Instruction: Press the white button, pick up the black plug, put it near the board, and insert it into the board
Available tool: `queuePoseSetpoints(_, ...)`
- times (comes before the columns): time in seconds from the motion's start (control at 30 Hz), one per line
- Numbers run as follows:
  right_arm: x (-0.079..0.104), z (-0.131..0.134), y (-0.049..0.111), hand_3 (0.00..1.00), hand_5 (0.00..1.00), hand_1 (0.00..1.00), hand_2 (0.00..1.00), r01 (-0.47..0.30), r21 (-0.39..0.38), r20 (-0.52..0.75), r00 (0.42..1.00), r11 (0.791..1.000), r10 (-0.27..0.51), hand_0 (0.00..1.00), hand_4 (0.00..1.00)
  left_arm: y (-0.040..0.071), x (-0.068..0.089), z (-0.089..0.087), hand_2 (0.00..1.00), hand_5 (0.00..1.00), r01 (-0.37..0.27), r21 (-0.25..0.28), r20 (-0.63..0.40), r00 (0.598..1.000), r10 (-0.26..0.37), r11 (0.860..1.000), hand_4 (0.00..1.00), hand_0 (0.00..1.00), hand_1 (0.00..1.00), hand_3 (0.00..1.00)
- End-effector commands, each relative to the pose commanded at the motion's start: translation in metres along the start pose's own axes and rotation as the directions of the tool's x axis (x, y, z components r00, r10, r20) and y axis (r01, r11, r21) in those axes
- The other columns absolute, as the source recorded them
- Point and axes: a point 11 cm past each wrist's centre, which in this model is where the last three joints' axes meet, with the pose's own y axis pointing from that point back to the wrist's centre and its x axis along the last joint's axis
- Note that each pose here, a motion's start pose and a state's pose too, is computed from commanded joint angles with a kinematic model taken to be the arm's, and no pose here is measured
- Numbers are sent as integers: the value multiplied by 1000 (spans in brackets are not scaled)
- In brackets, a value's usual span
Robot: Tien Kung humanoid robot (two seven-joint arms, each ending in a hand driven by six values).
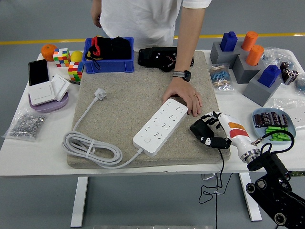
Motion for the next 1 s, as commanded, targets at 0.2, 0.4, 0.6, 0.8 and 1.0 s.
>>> queuePoseSetpoints(0.2,0,0,-1,619,216,530,543,0,-1,-1,1000,1000,0,433,903,0,0,0,645,176,0,0,0,1000,0,1000,553,697,668,648)
queuePoseSetpoints(0.4,2,-2,-2,603,194,507,526,-12,6,-4,1000,1000,12,423,887,0,0,2,645,176,0,-5,0,1000,0,1000,553,696,668,648)
queuePoseSetpoints(0.6,6,-5,-2,561,86,418,445,-39,31,0,999,999,39,356,823,1,1,3,645,176,-2,-6,-2,1000,2,1000,553,696,669,648)
queuePoseSetpoints(0.8,11,-11,-3,470,2,340,371,-66,64,8,998,996,66,319,831,1,1,3,645,176,-1,-5,-5,1000,1,1000,553,696,668,648)
queuePoseSetpoints(1.0,11,-11,-3,444,2,314,347,-66,70,9,998,995,66,307,841,1,1,3,646,176,-1,-5,-4,1000,1,1000,553,697,668,648)
